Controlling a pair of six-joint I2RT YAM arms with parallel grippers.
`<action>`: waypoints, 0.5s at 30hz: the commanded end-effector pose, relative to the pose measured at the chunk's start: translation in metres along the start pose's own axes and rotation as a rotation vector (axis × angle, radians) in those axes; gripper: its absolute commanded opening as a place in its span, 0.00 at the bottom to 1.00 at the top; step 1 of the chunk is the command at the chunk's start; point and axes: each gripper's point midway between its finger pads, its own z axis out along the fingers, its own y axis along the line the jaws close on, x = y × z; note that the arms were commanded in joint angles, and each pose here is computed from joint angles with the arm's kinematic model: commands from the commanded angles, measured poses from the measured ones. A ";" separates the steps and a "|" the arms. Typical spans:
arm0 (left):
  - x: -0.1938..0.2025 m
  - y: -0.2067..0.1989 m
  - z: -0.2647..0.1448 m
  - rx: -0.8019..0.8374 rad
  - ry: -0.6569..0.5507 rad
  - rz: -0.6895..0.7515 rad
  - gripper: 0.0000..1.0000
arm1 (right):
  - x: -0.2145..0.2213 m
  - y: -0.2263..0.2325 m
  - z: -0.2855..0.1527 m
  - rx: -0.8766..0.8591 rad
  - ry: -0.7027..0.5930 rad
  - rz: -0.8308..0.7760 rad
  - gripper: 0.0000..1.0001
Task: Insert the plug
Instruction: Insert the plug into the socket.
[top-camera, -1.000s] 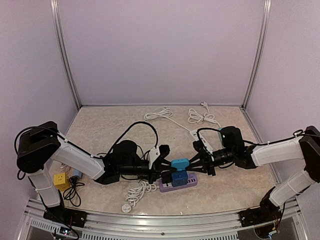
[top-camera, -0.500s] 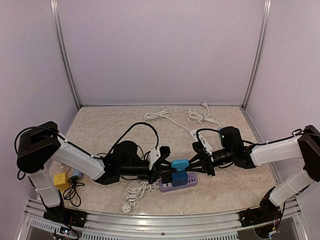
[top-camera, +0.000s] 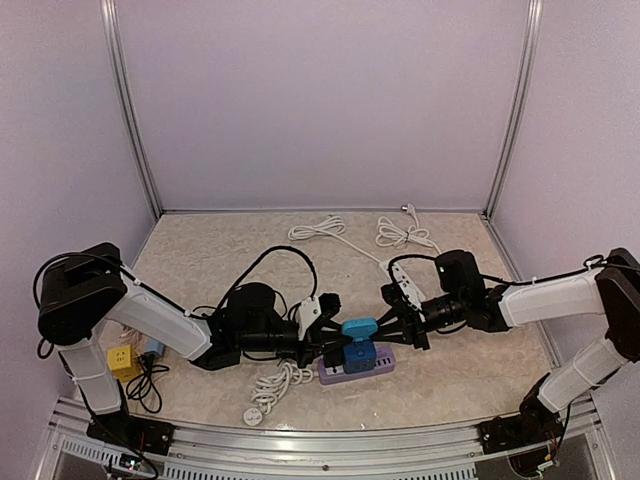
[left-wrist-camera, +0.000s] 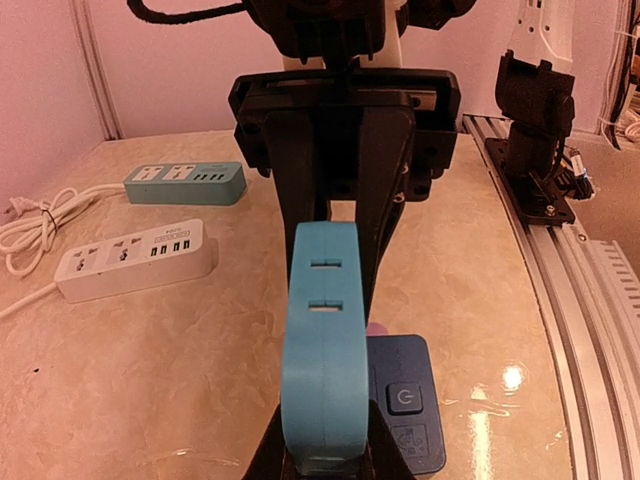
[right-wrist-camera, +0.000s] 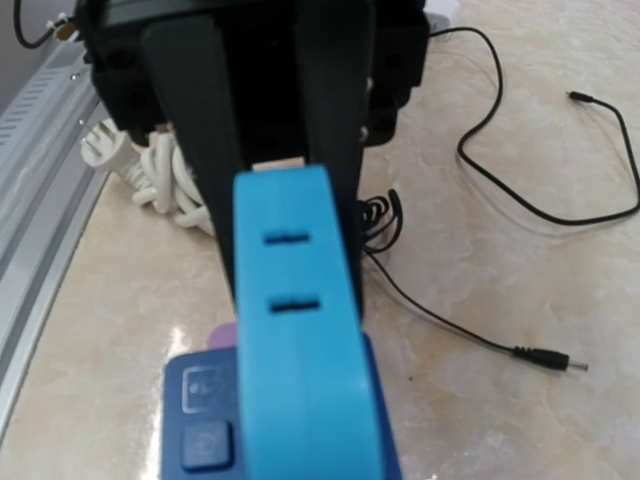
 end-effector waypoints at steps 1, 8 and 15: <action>0.024 -0.029 0.006 0.092 0.069 0.018 0.00 | 0.008 0.008 0.001 -0.019 0.062 0.071 0.00; 0.011 -0.037 0.004 0.102 0.028 0.056 0.00 | 0.005 0.006 -0.001 -0.003 0.064 0.076 0.08; -0.019 -0.024 0.003 0.023 -0.039 0.059 0.00 | -0.003 0.001 0.002 0.015 -0.005 0.093 0.43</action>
